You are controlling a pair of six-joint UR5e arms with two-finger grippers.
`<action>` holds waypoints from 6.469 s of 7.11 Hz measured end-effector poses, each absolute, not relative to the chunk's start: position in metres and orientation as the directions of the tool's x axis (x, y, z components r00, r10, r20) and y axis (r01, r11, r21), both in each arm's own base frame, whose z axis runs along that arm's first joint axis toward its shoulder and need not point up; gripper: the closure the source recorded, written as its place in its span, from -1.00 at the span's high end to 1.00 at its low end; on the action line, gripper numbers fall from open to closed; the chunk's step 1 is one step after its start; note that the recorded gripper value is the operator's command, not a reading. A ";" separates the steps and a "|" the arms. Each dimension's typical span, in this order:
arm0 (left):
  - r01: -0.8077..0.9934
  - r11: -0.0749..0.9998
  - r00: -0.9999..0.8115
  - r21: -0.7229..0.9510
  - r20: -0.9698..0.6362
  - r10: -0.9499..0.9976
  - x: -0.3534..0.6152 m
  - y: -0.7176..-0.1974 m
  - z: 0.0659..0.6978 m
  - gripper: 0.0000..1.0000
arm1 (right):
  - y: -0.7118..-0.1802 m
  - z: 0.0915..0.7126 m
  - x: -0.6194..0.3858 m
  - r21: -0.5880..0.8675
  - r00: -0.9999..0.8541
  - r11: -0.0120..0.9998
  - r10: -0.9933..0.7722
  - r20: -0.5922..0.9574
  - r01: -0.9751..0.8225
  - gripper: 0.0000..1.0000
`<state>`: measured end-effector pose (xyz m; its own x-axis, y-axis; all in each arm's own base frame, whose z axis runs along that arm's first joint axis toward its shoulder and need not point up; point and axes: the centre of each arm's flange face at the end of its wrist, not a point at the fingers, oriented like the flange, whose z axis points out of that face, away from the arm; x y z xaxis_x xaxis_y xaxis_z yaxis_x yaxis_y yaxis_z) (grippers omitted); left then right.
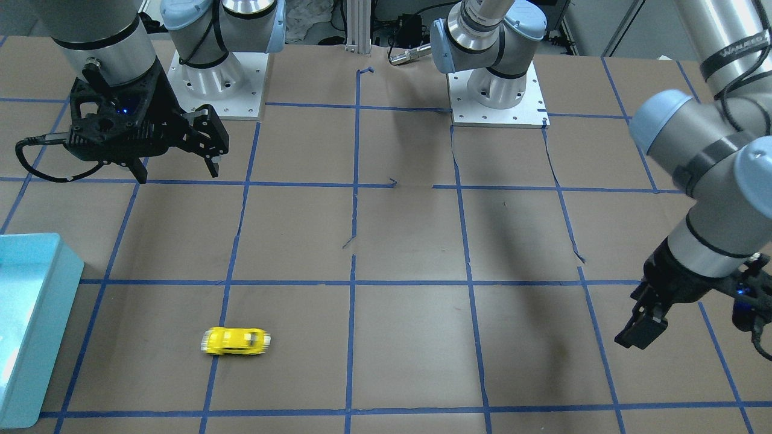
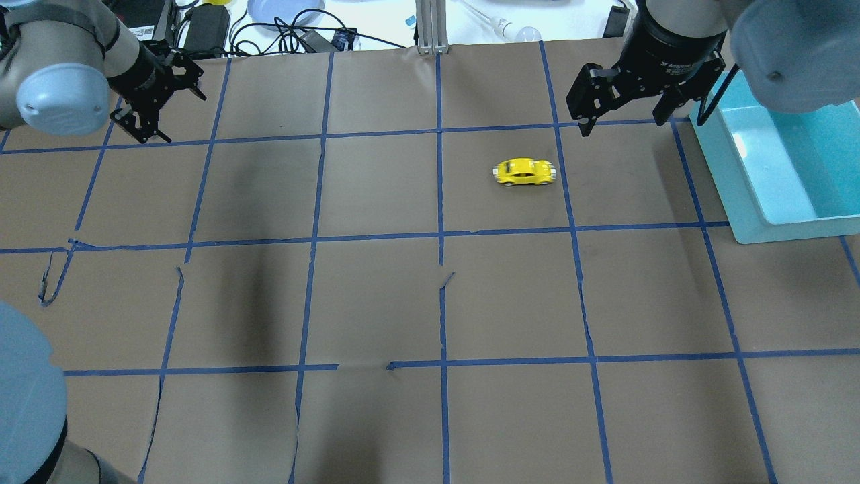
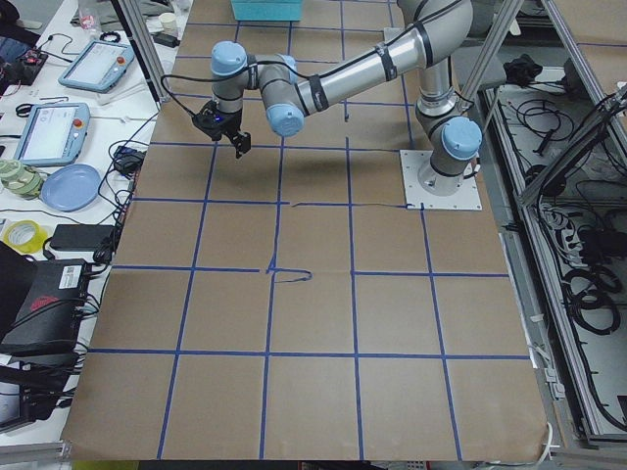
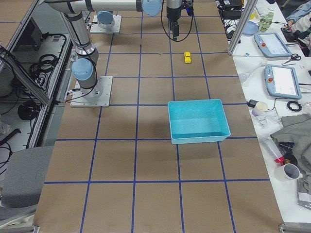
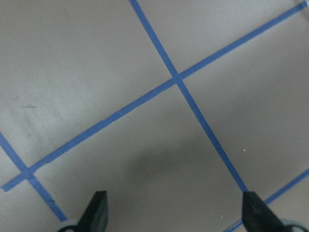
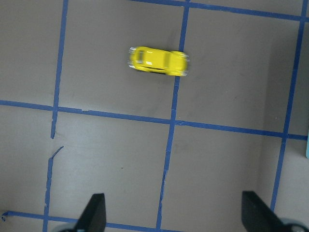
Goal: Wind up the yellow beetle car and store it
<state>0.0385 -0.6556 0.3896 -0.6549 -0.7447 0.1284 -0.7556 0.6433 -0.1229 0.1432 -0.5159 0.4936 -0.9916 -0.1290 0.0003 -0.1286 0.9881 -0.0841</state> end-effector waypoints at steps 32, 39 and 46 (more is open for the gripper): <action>0.019 0.999 -0.998 -0.048 -0.055 0.016 -0.110 -0.540 0.506 1.00 | -0.651 0.347 -0.167 -0.016 -0.017 0.016 -0.998 0.068 -1.000 -0.66; 0.019 0.999 -0.998 -0.047 -0.054 0.017 -0.110 -0.540 0.503 1.00 | -0.653 0.215 -0.297 -0.042 0.068 -0.071 -0.995 0.069 -0.997 1.00; 0.019 0.998 -0.999 -0.058 -0.052 0.016 -0.111 -0.541 0.504 1.00 | -0.641 0.397 -0.089 -0.168 -0.447 0.436 -0.894 0.034 -0.884 1.00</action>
